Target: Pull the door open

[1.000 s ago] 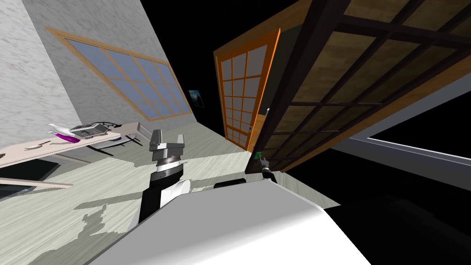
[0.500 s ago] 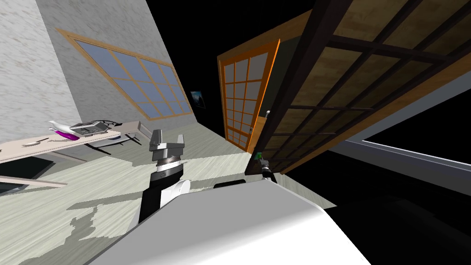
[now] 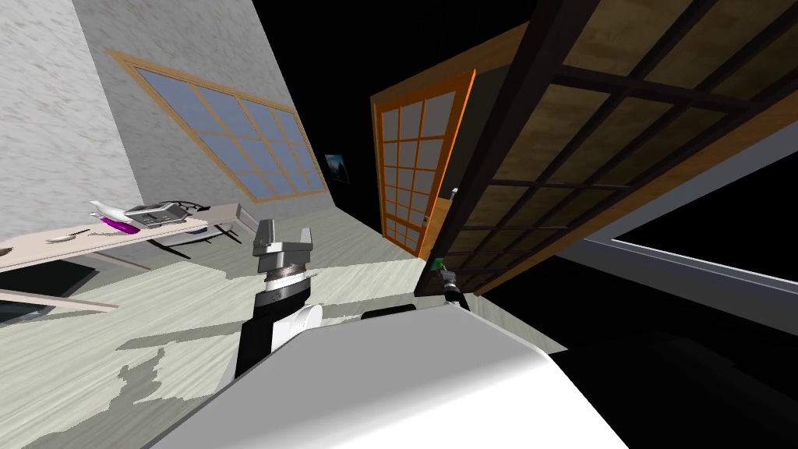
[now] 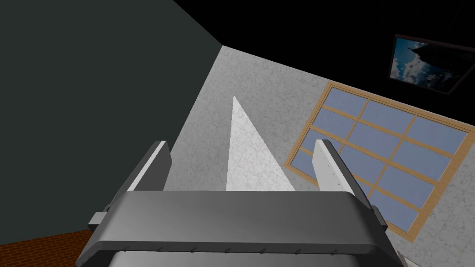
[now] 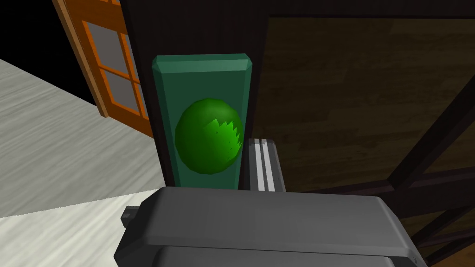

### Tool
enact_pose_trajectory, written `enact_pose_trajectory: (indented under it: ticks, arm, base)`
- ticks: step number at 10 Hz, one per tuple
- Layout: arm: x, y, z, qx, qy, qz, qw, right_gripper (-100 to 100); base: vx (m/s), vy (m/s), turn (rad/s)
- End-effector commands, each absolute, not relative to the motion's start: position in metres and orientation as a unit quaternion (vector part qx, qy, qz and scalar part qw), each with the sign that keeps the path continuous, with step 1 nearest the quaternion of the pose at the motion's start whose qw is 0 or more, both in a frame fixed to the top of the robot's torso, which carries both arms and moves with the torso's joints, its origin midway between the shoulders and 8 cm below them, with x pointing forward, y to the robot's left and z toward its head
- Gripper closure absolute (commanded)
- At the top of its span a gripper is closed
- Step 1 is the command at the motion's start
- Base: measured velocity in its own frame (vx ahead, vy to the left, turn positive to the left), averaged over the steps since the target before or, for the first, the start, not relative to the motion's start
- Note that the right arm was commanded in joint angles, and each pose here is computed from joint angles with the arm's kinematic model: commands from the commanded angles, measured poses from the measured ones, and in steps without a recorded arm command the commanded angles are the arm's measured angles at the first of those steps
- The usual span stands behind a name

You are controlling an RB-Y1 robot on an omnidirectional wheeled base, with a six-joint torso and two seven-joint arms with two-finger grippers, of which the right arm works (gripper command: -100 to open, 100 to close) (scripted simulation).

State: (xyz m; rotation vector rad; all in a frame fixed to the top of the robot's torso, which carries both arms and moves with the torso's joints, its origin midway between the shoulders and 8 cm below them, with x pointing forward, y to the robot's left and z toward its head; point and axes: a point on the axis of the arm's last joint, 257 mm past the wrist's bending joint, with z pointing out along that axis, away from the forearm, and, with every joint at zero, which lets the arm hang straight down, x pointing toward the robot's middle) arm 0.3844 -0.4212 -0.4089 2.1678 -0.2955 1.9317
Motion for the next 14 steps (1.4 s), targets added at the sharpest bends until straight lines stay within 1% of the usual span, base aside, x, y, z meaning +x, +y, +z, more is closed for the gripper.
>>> enact_pose_trajectory:
  ticks: [1,5,7,12,13,14]
  arm:
    - [0.382,-0.41,-0.409,0.734,-0.096,0.664,0.104,-100]
    - [0.376,-0.393,-0.405,0.723,-0.085,0.679,0.092,-100]
    - [0.372,-0.382,-0.403,0.716,-0.078,0.689,0.083,-100]
    - [0.365,-0.365,-0.398,0.704,-0.068,0.703,0.068,-100]
    - [0.361,-0.384,-0.401,0.707,-0.072,0.699,0.085,-100]
    - [0.365,-0.395,-0.4,0.71,-0.08,0.694,0.085,-100]
  base:
    - [-0.169,-0.091,0.118]
    - [-0.139,-0.059,0.083]
    - [-0.134,-0.057,0.154]
    - [-0.115,-0.043,0.064]
    - [-0.039,-0.037,-0.034]
    - [0.011,0.018,-0.071]
